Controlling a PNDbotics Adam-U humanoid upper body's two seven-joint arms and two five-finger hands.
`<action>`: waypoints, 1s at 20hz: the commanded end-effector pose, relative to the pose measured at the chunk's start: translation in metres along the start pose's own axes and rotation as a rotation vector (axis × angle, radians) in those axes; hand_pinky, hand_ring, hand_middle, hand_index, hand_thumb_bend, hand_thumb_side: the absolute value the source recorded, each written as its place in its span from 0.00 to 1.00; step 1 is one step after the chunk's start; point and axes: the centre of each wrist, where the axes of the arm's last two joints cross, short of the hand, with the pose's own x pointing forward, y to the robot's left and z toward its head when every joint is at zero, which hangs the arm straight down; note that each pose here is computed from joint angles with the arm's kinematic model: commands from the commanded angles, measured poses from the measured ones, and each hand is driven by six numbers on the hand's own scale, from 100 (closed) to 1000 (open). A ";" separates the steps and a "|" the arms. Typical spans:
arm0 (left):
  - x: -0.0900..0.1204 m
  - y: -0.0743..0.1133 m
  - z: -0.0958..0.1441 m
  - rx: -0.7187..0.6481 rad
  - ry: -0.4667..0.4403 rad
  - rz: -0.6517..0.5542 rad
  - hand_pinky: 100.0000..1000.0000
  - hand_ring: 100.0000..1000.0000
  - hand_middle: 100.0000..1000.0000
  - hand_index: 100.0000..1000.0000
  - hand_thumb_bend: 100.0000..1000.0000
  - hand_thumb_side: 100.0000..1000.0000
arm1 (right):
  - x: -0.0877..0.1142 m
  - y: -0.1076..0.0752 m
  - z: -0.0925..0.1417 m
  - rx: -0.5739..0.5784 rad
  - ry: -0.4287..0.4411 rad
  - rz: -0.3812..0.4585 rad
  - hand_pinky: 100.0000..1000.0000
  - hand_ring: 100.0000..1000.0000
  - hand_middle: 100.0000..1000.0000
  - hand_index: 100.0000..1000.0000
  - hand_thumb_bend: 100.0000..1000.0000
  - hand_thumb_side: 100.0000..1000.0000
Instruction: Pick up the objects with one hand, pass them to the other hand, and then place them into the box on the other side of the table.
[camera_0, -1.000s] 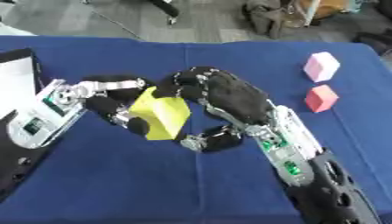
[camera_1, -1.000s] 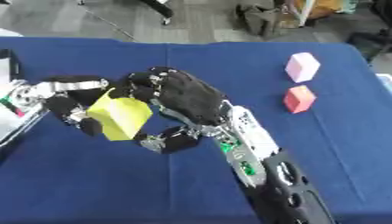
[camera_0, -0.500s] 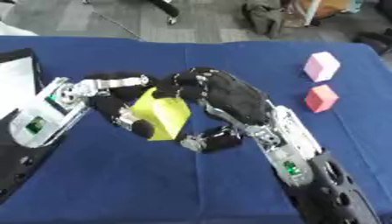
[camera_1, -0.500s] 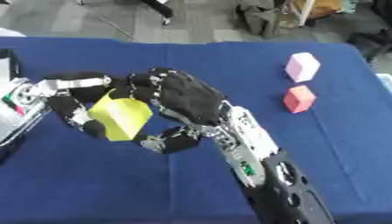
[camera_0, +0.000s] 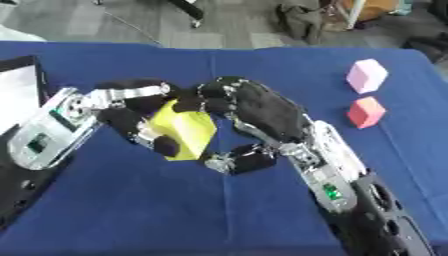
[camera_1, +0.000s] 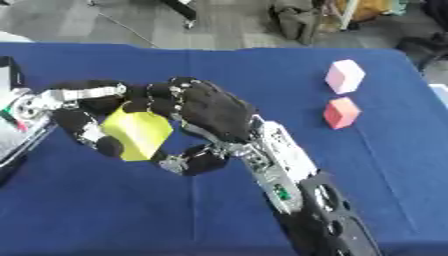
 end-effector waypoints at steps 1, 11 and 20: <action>0.012 0.009 0.004 0.021 -0.026 -0.028 0.73 0.64 0.44 0.65 0.78 0.53 | 0.000 -0.006 -0.004 -0.012 -0.012 0.013 0.63 0.55 0.21 0.32 0.00 0.13; 0.013 0.010 0.006 0.026 -0.018 -0.033 0.70 0.55 0.22 0.48 0.62 0.43 | 0.001 -0.008 -0.004 -0.015 -0.007 0.019 0.64 0.55 0.22 0.33 0.00 0.14; 0.011 0.012 0.008 0.040 -0.002 -0.031 0.69 0.51 0.08 0.35 0.32 0.21 | 0.001 -0.010 -0.004 -0.023 -0.002 0.025 0.64 0.56 0.24 0.36 0.00 0.15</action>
